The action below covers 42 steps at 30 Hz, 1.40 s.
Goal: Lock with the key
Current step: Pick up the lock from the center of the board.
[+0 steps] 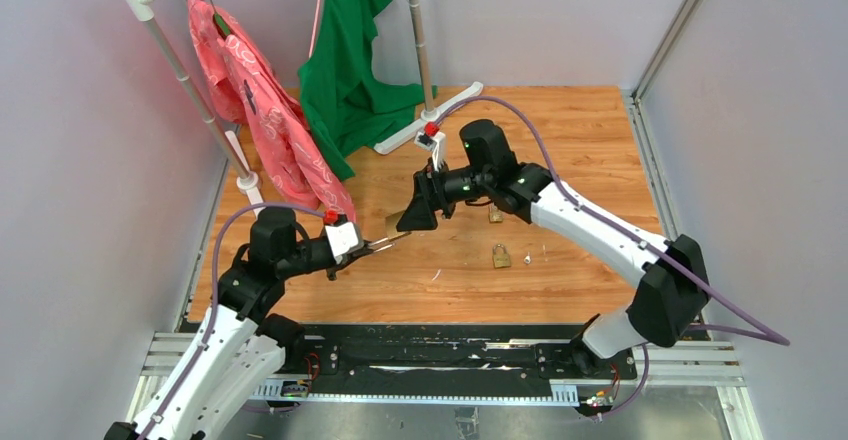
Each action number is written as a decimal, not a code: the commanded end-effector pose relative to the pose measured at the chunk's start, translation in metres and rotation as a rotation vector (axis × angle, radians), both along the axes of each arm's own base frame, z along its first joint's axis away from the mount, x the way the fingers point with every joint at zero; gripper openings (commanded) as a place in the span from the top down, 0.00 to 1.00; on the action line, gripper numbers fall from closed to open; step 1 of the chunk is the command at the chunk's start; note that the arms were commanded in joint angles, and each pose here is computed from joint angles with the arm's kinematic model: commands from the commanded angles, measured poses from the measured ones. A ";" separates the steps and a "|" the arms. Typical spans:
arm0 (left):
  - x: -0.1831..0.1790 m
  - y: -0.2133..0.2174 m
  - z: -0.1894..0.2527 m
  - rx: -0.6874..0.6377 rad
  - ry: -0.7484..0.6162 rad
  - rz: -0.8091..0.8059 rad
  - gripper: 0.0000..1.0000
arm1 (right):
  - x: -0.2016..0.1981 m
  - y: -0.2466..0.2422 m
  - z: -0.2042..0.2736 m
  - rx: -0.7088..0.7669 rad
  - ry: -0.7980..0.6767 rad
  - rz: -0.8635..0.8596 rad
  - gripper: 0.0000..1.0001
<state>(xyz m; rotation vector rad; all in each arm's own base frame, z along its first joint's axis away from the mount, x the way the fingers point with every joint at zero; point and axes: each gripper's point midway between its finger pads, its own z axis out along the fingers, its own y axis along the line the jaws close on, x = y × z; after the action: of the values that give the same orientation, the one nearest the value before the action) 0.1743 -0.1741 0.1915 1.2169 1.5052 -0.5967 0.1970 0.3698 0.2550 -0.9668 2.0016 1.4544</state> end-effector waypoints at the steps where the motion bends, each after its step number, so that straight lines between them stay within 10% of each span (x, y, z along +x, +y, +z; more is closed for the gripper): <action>1: -0.019 -0.005 0.006 -0.032 0.036 -0.072 1.00 | 0.008 -0.038 0.023 -0.096 -0.309 -0.002 0.26; 9: -0.029 -0.010 0.008 -0.063 0.070 -0.111 1.00 | -0.049 -0.043 0.021 0.086 -0.640 0.292 0.22; 21: -0.027 -0.010 0.010 -0.058 0.054 -0.117 1.00 | -0.047 -0.005 -0.022 -0.007 -0.525 0.313 0.23; 24: -0.027 -0.010 0.010 -0.057 0.053 -0.116 1.00 | -0.050 -0.001 -0.032 -0.022 -0.507 0.334 0.31; 33: -0.028 -0.010 0.013 -0.060 0.050 -0.119 1.00 | -0.048 -0.002 -0.043 -0.058 -0.493 0.338 0.99; 35: -0.028 -0.011 0.016 -0.065 0.050 -0.119 1.00 | -0.049 -0.005 -0.040 -0.062 -0.503 0.337 1.00; 36: -0.029 -0.011 0.018 -0.073 0.052 -0.124 0.96 | -0.048 -0.006 -0.036 -0.058 -0.507 0.330 1.00; 38: -0.031 -0.014 0.027 -0.112 0.072 -0.122 0.39 | -0.046 -0.008 -0.021 -0.035 -0.509 0.307 1.00; 42: -0.024 -0.016 0.061 -0.213 0.100 -0.055 0.25 | -0.045 -0.024 0.022 0.119 -0.481 0.276 1.00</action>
<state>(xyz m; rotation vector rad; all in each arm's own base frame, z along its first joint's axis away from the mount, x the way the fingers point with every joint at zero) 0.1445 -0.1839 0.1985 1.1937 1.5458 -0.8090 0.1498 0.3569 0.2099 -1.5390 1.6349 1.1863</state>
